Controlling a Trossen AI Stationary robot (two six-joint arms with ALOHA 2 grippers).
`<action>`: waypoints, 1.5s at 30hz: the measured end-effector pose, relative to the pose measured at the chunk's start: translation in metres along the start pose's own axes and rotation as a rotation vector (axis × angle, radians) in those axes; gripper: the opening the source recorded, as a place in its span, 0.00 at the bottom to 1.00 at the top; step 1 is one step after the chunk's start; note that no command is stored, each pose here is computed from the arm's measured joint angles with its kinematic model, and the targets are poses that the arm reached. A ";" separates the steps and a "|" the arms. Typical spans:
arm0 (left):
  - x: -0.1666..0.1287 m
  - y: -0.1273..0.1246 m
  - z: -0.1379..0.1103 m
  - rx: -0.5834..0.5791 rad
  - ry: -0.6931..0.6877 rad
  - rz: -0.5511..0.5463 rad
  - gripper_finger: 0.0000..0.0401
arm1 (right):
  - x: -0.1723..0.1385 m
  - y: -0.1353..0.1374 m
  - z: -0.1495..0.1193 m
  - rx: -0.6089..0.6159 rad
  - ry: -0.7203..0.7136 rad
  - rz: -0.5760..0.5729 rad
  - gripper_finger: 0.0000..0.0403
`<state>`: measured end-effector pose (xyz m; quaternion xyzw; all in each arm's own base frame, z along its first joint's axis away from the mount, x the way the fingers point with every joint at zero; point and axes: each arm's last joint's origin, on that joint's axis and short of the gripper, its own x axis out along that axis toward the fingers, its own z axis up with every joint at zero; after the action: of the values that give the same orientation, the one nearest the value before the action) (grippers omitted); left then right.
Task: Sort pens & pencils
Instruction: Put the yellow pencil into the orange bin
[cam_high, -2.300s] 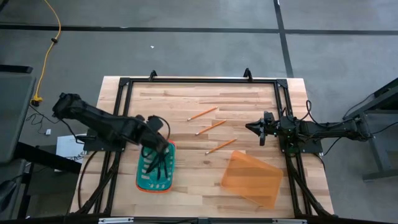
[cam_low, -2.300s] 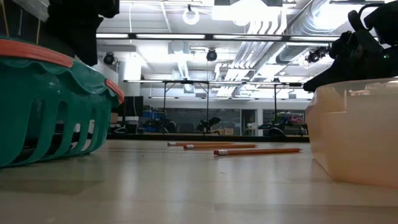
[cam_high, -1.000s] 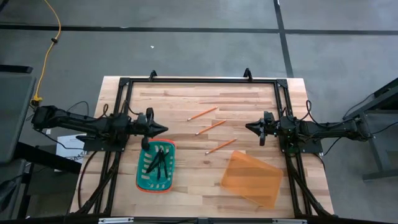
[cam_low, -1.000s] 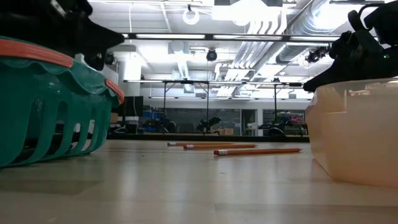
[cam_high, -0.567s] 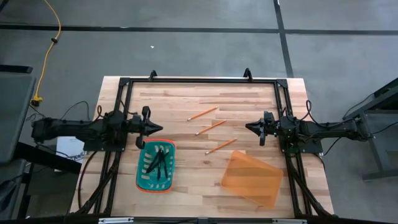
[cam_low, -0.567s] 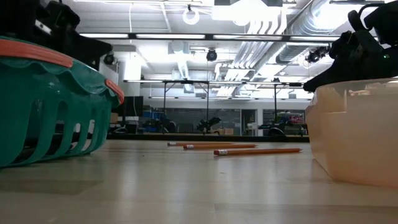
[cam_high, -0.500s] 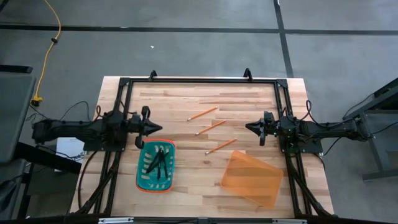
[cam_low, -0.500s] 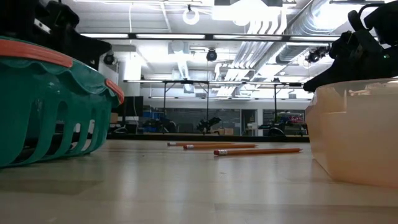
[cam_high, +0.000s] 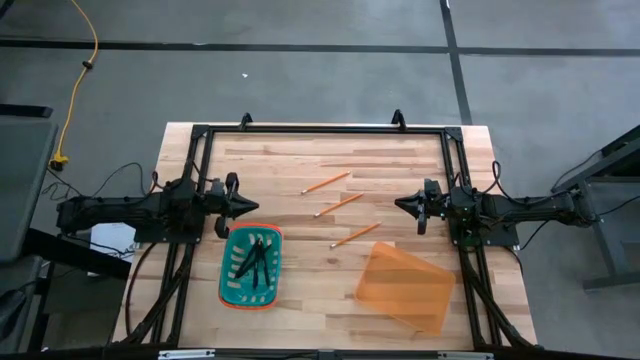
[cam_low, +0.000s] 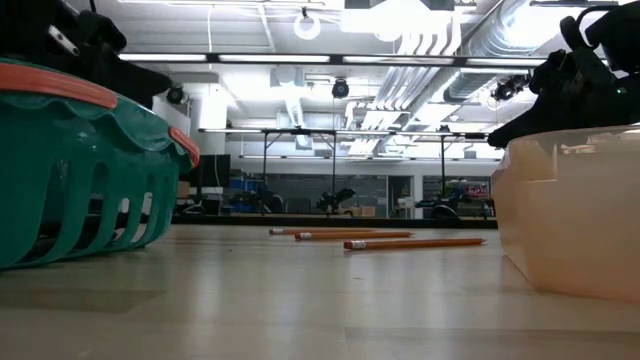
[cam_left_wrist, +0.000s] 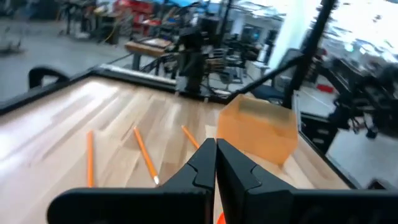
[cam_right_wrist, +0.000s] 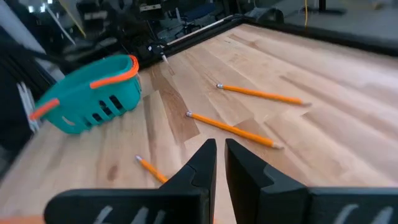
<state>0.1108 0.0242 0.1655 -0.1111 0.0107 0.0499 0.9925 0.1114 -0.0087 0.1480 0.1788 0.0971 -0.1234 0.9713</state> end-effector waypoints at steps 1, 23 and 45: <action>0.000 0.000 -0.001 -0.027 0.006 0.013 0.00 | 0.000 0.000 0.000 -0.034 -0.001 -0.003 0.06; -0.001 0.004 -0.016 -0.130 0.156 0.064 0.00 | -0.002 0.002 0.021 -0.038 -0.245 -0.071 0.06; -0.001 0.004 -0.015 -0.128 0.154 0.063 0.00 | 0.011 0.013 0.049 -0.012 -0.328 0.103 0.06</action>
<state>0.1090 0.0243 0.1496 -0.1774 0.0873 0.0731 0.9775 0.1322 -0.0171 0.1950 0.1552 -0.0714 -0.1003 0.9802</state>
